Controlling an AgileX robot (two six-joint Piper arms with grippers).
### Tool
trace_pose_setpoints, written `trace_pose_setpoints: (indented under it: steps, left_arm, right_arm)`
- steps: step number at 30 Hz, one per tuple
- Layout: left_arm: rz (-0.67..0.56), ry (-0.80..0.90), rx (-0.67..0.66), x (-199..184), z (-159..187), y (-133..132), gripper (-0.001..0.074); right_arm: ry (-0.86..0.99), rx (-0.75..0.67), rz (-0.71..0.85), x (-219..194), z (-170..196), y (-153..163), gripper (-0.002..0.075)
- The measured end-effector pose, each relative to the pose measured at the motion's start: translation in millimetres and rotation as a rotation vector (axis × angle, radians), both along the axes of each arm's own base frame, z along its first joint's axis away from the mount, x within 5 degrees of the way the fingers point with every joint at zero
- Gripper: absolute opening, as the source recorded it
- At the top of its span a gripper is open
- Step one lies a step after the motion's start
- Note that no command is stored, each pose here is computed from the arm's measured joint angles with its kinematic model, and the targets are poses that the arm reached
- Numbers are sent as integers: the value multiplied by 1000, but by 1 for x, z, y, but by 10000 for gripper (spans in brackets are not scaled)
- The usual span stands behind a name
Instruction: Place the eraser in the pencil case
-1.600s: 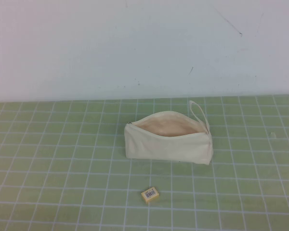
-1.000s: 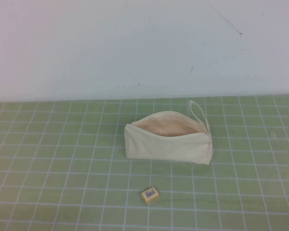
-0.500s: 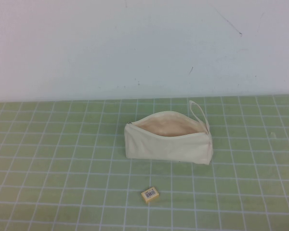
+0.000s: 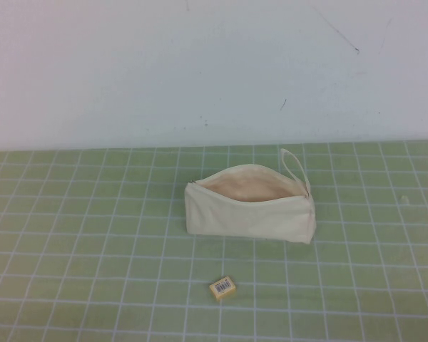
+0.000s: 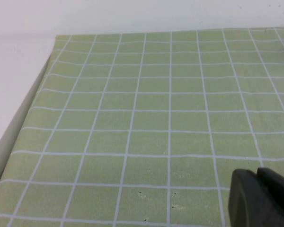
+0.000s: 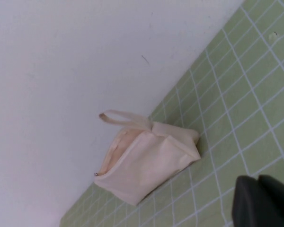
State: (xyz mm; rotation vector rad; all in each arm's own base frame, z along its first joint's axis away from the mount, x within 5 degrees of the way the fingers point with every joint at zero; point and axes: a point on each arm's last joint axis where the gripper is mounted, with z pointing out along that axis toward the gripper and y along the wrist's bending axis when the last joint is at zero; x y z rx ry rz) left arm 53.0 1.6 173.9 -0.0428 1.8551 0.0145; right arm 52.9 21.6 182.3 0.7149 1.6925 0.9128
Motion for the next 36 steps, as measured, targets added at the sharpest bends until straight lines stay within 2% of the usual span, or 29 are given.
trace_pose_setpoints:
  steps: [3, 8, 13, 19, 24, 29, 34, 36]
  left_arm:
    - [0, 0, 0, 0, 0, 0, -1]
    - [0, 0, 0, 0, 0, 0, -1]
    - [0, 0, 0, 0, 0, 0, -1]
    - [0, 0, 0, 0, 0, 0, -1]
    - [0, 0, 0, 0, 0, 0, -1]
    - [0, 0, 0, 0, 0, 0, -1]
    - [0, 0, 0, 0, 0, 0, -1]
    - [0, 0, 0, 0, 0, 0, -1]
  right_arm:
    - [-41, -129, 47, -2, 8, 2, -1]
    - [-158, -402, 145, -11, 65, 7, -1]
    - [4, -695, 273, 5, 113, 6, -1]
    - [264, -817, 499, 52, 154, 6, -1]
    - [435, -885, 768, 96, 162, 8, -1]
    - [455, -939, 905, 127, 158, 20, -1]
    - [520, -1008, 1051, 155, 144, 61, -1]
    - [572, -1109, 1103, 169, 136, 94, -1]
